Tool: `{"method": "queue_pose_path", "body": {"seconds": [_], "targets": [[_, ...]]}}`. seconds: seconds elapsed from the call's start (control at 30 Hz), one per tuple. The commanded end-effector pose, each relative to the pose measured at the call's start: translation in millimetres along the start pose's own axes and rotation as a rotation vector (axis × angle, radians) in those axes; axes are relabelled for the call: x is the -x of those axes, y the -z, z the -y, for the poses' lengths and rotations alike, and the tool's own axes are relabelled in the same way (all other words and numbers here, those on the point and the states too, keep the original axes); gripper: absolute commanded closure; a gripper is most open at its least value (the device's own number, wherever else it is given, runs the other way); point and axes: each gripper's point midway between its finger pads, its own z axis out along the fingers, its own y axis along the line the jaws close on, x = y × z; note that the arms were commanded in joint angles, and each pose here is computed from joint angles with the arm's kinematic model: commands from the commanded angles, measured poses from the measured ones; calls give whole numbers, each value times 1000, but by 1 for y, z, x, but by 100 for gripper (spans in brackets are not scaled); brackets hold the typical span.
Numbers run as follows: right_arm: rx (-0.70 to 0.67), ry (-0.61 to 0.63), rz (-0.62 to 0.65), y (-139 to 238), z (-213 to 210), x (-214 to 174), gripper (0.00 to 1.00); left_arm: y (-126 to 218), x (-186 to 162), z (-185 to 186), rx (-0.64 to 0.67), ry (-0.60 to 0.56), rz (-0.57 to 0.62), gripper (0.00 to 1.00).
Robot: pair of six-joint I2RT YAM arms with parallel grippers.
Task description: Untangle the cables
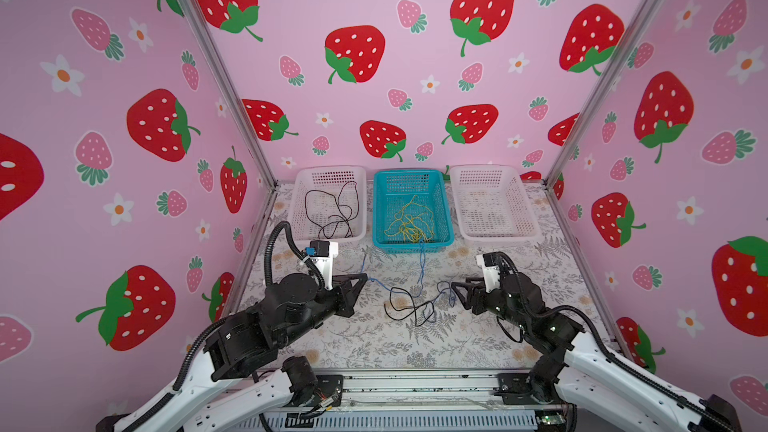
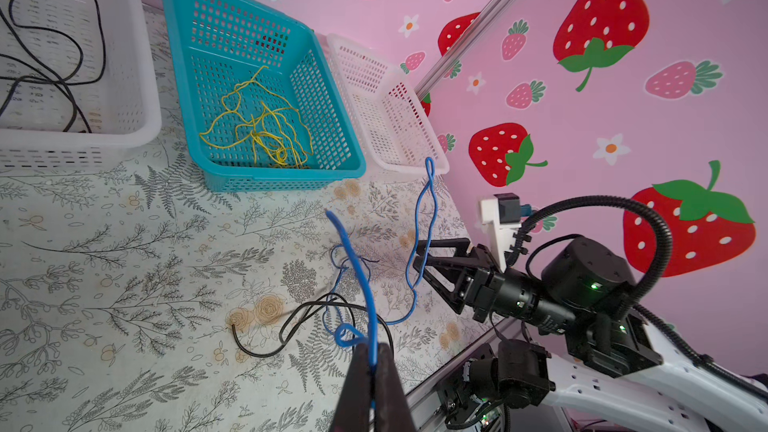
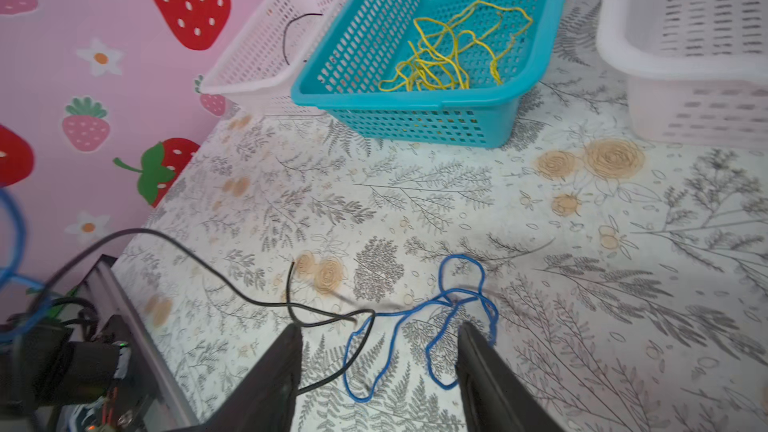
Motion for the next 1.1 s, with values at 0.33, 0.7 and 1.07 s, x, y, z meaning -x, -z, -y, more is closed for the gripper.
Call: {"method": "queue_pose_path", "body": {"seconds": [0.33,0.7,1.07], "targets": [[511,99,32,20,-105,-8,38,-17,1,4,-8,24,10,100],[501,153,-72,-13,-132,-41,57,-19,-3,1,1,33,1,100],[461,156,-93,-22,-129,-50,87,-19,-9,-9,32,25,-7,100]]}}
